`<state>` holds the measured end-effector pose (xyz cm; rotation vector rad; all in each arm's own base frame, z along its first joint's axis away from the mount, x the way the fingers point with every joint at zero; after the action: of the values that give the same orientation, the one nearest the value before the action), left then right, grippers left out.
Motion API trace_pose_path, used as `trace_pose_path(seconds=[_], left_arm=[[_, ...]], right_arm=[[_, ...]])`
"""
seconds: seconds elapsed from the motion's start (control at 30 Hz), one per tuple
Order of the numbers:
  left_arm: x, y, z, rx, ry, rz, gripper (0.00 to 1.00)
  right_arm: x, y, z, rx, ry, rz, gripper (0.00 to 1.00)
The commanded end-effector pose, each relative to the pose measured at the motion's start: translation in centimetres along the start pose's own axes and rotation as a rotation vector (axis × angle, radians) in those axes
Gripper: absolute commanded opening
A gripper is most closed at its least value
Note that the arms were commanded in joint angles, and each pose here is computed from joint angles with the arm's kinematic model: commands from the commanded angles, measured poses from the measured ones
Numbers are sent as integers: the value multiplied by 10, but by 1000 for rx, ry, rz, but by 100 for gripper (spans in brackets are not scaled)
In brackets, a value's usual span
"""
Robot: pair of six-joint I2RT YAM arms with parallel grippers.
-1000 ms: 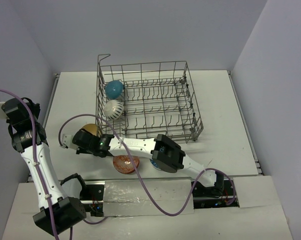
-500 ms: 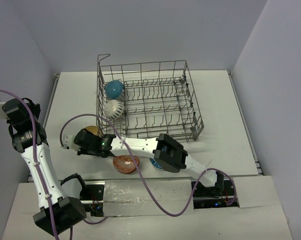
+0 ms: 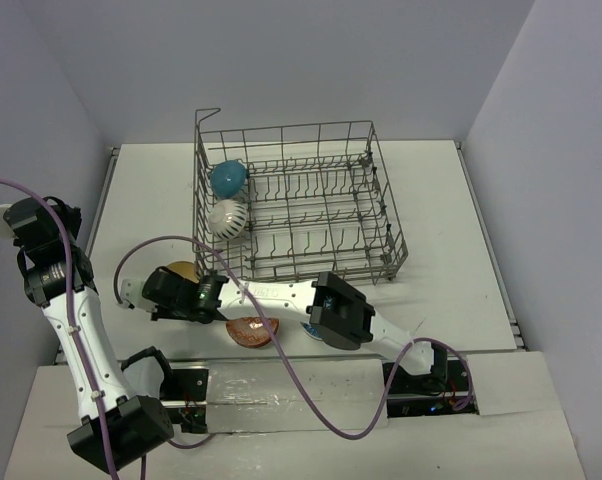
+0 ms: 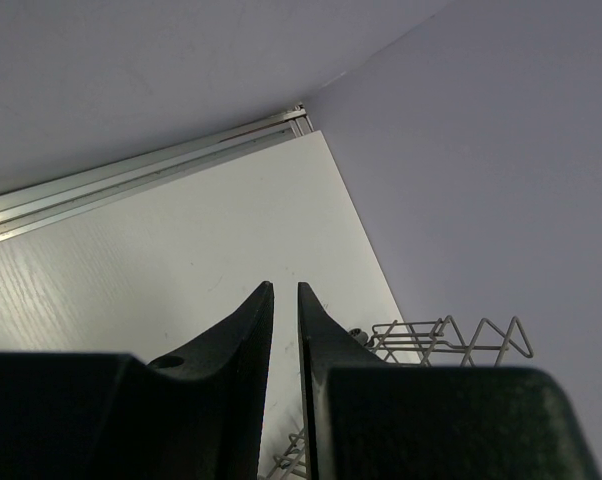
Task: Load the bowls into the dish rack
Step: Pick up the bowl from the corner of the board.
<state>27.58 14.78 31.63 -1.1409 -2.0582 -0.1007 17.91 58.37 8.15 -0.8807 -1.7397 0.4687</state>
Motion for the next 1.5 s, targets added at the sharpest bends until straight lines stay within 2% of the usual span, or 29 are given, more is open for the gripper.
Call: trace_pose_path(seconds=[0.0,0.63,1.1,1.47], left_arm=[[10,-4,-11,-55,13,-38,21],[7,-4,-17,-92,16,-14,21],[15,-6,-12,-49,12,-55,22],[17,-5,-8,-31,13,-66,22]], right_arm=[[59,-41,-19,-47,26,-146,0],[75,-66,-5,-5,59,-201,0],[88,-93,-1,19,81,-240,0],[102,-130,11,125,132,-353,0]])
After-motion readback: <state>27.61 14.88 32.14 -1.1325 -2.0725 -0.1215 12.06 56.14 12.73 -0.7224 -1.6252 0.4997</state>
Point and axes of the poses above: each gripper's point midway between its finger pads, its own y axis out along the fingers, its own z axis along the line the jaws close on, x = y × z, the point moved 1 cm from there along -y, back along the fingers, and after that the axes turned 1 degree about -y, right-handed, at the moved point
